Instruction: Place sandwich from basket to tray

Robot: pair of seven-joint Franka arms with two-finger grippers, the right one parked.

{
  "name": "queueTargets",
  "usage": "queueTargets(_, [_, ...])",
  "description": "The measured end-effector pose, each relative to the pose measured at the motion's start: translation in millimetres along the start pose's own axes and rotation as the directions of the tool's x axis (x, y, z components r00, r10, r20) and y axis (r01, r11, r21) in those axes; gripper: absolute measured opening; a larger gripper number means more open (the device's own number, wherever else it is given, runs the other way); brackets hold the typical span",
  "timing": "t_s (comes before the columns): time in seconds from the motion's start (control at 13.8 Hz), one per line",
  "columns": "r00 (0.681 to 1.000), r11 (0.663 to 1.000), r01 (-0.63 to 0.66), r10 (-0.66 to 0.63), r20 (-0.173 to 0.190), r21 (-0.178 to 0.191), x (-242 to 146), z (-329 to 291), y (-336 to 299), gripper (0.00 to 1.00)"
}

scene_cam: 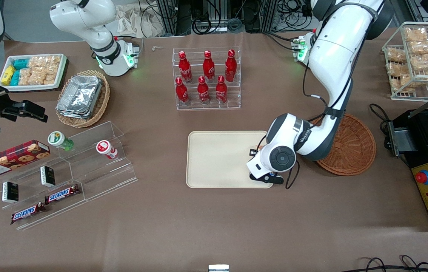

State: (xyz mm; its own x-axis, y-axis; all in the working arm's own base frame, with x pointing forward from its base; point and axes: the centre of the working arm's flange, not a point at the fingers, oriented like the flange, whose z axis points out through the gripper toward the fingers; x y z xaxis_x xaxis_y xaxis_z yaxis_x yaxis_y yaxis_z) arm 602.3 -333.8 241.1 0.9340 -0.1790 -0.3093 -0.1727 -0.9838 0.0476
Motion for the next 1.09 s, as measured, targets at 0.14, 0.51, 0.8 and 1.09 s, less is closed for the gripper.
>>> queueTargets(0.14, [1.0,1.0,0.003,-0.003,-0.01,-0.003,1.0,-5.7,0.4,0.7])
queueTargets(0.51, [0.999,0.999,0.037,-0.037,-0.038,-0.003,-13.8,-84.9,-26.9,1.0])
queueTargets(0.8, [0.984,0.989,0.143,-0.146,-0.103,-0.04,-48.4,-193.4,-110.8,1.0])
queueTargets(1.09, [0.956,0.972,0.223,-0.234,-0.177,-0.078,-81.4,-269.4,-170.9,1.0])
